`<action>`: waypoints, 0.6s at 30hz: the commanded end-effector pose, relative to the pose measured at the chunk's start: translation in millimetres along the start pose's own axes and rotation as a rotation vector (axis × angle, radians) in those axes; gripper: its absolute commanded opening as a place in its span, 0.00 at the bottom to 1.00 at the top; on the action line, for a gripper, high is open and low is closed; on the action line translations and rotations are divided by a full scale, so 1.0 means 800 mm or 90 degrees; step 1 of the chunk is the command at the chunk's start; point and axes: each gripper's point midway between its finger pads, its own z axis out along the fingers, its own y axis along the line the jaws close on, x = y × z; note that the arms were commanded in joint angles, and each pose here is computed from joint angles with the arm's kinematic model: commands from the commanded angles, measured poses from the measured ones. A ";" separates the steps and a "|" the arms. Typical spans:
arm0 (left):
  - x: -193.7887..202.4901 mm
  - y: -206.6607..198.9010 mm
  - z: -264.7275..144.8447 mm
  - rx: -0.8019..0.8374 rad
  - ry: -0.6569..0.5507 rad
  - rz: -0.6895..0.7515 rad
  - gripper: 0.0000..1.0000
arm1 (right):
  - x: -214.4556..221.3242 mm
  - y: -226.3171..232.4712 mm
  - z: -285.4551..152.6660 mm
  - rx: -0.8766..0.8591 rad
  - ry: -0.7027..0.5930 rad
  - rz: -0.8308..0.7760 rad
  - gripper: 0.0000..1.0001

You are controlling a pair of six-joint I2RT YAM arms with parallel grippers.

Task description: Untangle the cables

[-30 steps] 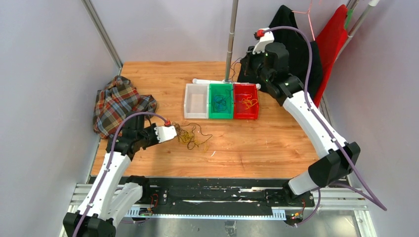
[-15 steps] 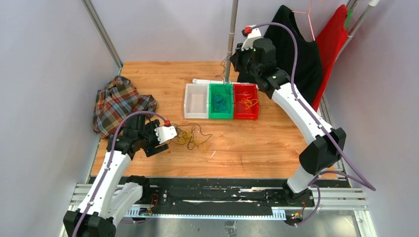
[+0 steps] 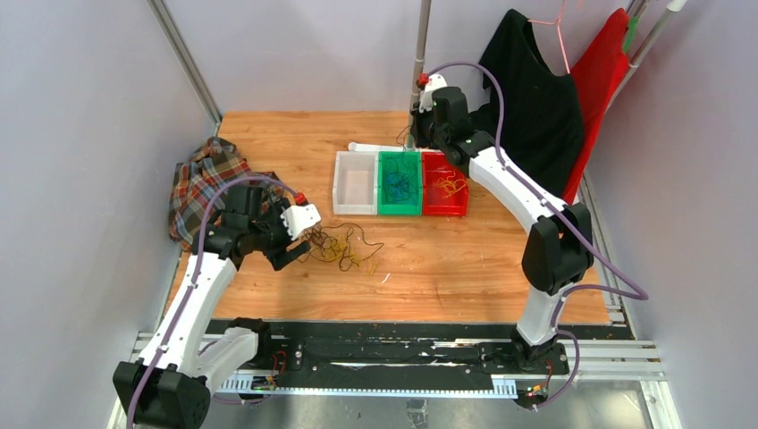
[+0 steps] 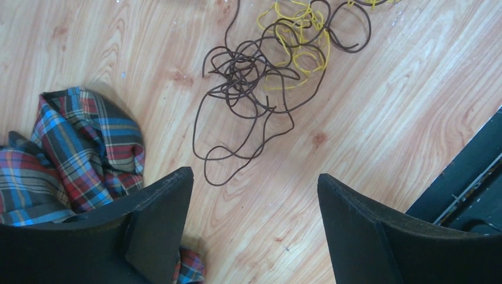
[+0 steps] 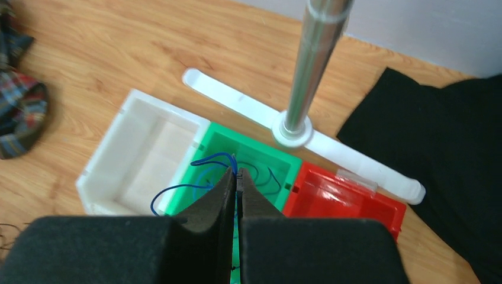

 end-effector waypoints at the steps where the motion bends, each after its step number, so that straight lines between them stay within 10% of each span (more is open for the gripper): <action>1: -0.020 0.007 -0.002 -0.006 -0.039 -0.028 0.82 | 0.043 -0.007 0.014 0.039 0.044 -0.071 0.01; 15: -0.040 0.043 0.014 -0.036 -0.046 -0.123 0.85 | 0.133 -0.011 0.081 0.114 0.175 -0.157 0.01; 18: -0.041 0.040 0.019 -0.027 -0.054 -0.119 0.85 | 0.130 -0.017 0.083 0.133 0.187 -0.167 0.18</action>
